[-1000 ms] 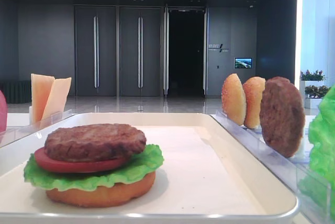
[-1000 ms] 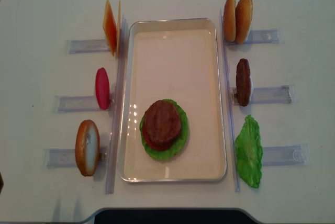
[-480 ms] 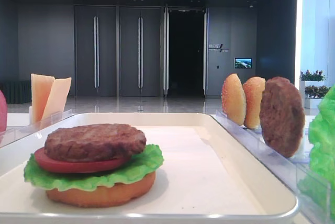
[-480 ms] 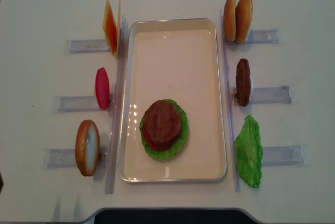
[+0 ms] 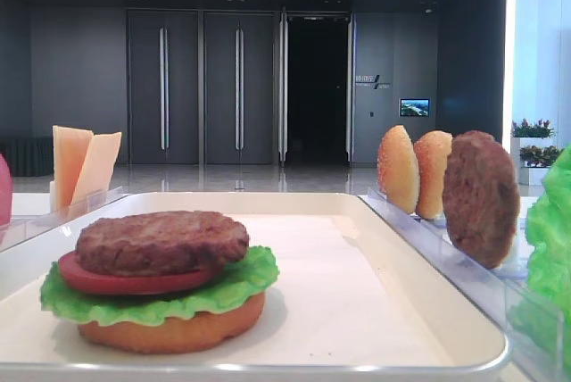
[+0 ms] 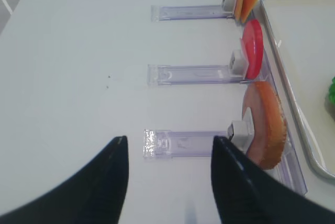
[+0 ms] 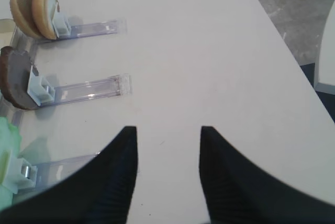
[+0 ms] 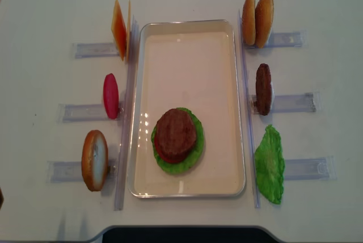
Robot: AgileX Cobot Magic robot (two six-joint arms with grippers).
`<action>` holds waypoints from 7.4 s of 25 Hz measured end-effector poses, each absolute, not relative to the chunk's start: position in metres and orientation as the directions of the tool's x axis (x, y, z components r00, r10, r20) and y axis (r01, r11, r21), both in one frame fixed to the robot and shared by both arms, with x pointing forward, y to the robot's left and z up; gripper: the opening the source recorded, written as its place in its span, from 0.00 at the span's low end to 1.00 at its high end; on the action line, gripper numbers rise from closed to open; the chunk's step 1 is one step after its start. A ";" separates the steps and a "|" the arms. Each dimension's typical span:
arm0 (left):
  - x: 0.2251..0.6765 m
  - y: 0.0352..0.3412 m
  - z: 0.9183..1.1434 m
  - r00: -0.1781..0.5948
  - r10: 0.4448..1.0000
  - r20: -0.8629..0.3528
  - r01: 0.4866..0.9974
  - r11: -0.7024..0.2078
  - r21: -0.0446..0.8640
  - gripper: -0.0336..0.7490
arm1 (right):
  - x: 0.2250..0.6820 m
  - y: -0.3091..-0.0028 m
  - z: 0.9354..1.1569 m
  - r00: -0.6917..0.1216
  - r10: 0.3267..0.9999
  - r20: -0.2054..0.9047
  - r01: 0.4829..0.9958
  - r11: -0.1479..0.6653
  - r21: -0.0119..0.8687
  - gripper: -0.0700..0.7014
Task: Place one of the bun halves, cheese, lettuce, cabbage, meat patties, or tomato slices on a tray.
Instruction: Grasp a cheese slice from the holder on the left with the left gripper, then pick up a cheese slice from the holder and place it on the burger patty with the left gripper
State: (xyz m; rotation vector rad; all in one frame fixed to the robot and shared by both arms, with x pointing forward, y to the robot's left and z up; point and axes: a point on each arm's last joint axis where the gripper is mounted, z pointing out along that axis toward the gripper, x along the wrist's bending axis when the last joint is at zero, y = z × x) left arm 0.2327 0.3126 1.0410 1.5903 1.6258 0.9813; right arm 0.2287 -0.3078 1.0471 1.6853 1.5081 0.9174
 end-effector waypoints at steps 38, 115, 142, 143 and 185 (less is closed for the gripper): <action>0.590 0.294 1.089 -0.087 0.991 0.100 0.914 0.039 0.404 0.54 | 0.229 -0.308 1.047 0.075 0.995 0.062 0.511 -0.092 0.855 0.48; 0.680 0.164 1.009 0.031 0.993 0.116 0.958 -0.062 0.279 0.54 | 0.229 -0.307 1.046 0.074 0.995 0.065 0.514 -0.094 0.853 0.48; 0.686 0.165 0.974 0.059 0.981 0.186 0.976 -0.096 0.193 0.39 | 0.229 -0.307 1.046 0.074 0.995 0.065 0.514 -0.094 0.853 0.48; 0.686 0.165 0.974 0.060 0.980 0.188 0.977 -0.097 0.192 0.32 | 0.229 -0.307 1.046 0.074 0.995 0.065 0.514 -0.094 0.853 0.48; 0.631 0.180 1.127 0.021 0.999 0.038 0.882 -0.036 0.470 0.08 | 0.229 -0.307 1.046 0.072 0.995 0.068 0.514 -0.096 0.852 0.48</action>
